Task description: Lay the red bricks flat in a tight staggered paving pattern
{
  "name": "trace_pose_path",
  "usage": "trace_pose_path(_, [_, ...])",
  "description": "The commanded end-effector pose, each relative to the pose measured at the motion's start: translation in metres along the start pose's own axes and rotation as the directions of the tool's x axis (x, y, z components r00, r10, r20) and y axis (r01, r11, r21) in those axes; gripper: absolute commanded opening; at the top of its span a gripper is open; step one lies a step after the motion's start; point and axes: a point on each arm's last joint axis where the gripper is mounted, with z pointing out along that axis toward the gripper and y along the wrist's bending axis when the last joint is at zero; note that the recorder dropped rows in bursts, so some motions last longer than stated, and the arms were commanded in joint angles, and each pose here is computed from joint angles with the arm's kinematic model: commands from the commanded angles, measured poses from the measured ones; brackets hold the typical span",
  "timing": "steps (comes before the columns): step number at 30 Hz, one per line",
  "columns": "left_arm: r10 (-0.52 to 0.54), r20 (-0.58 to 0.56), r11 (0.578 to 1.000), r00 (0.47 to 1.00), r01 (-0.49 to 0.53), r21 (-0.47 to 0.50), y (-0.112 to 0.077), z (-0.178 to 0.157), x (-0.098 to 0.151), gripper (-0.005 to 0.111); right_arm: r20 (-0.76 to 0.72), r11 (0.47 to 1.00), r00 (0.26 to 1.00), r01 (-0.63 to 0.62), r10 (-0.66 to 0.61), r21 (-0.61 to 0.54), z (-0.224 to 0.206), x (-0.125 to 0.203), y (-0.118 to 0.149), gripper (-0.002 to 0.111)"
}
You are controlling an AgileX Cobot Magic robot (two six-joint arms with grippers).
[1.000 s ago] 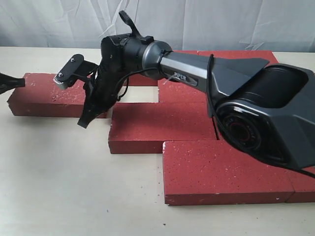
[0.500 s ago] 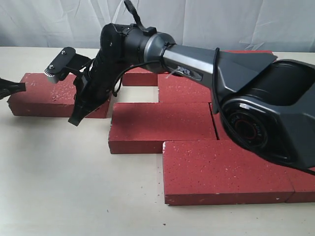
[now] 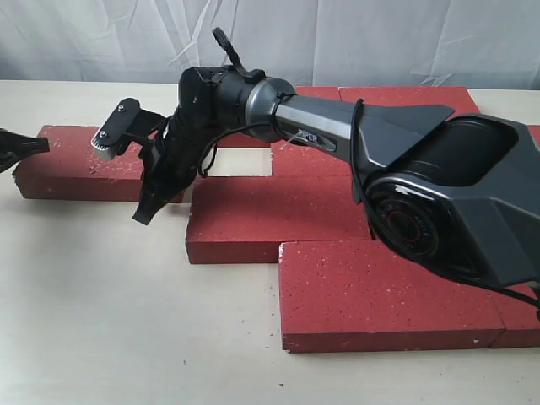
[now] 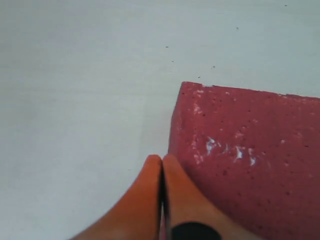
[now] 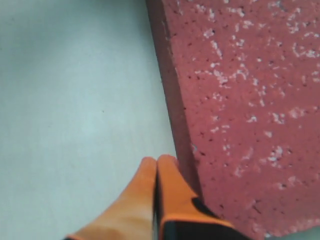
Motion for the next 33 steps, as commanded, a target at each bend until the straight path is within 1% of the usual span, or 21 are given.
trace_pose_path(1, [-0.014, 0.006, 0.998, 1.0, 0.014, 0.058, -0.005, 0.0, -0.001, 0.0, -0.03, 0.999, 1.0, 0.011, -0.009, 0.038, -0.003, 0.003, -0.006, -0.001])
trace_pose_path(8, [-0.031, 0.0, 0.993, 1.0, 0.03, 0.117, -0.011, 0.0, 0.0, 0.0, -0.074, 0.995, 0.997, 0.024, -0.017, 0.096, -0.007, 0.005, -0.012, -0.001])
trace_pose_path(10, [-0.018, 0.002, 0.991, 1.0, 0.017, 0.129, -0.012, 0.0, -0.001, 0.0, -0.076, 0.994, 0.997, 0.018, -0.01, 0.107, -0.01, 0.005, -0.012, -0.001])
trace_pose_path(13, [-0.031, 0.007, 0.988, 1.0, 0.03, 0.152, -0.014, 0.0, -0.001, 0.0, -0.078, 0.994, 0.997, 0.007, 0.001, 0.105, -0.013, 0.003, -0.012, -0.001])
trace_pose_path(17, [-0.016, 0.013, 0.986, 1.0, 0.014, 0.169, -0.015, 0.0, -0.002, 0.0, -0.079, 0.995, 0.997, 0.007, 0.001, 0.099, -0.02, 0.001, -0.011, -0.001])
trace_pose_path(19, [-0.016, 0.024, 0.988, 1.0, 0.012, 0.156, -0.014, -0.004, -0.008, 0.0, -0.07, 0.994, 0.998, 0.011, -0.003, 0.107, -0.027, -0.003, -0.011, -0.001])
trace_pose_path(22, [-0.005, 0.031, 0.995, 0.999, 0.002, 0.099, -0.009, -0.015, -0.018, 0.0, -0.052, 0.993, 0.999, 0.016, -0.01, 0.116, -0.042, -0.01, -0.01, -0.001])
trace_pose_path(27, [0.01, 0.01, 0.999, 1.0, -0.01, -0.038, 0.002, -0.036, -0.031, 0.0, -0.052, 0.985, 0.998, 0.037, -0.028, 0.169, -0.066, -0.017, -0.014, -0.001])
trace_pose_path(28, [0.017, -0.002, 0.998, 1.0, -0.017, -0.062, 0.005, -0.038, -0.03, 0.0, -0.05, 0.983, 0.999, 0.015, -0.006, 0.181, -0.07, -0.016, -0.018, -0.001])
trace_pose_path(31, [0.031, -0.034, 0.995, 0.999, -0.034, -0.091, 0.014, -0.035, -0.024, 0.0, -0.063, 0.98, 0.995, -0.061, 0.074, 0.188, -0.072, -0.005, -0.032, -0.001])
trace_pose_path(33, [-0.014, -0.022, 0.997, 1.0, 0.012, -0.08, 0.021, -0.029, -0.019, 0.0, -0.06, 0.975, 0.987, -0.134, 0.147, 0.177, -0.072, 0.003, -0.04, -0.001])
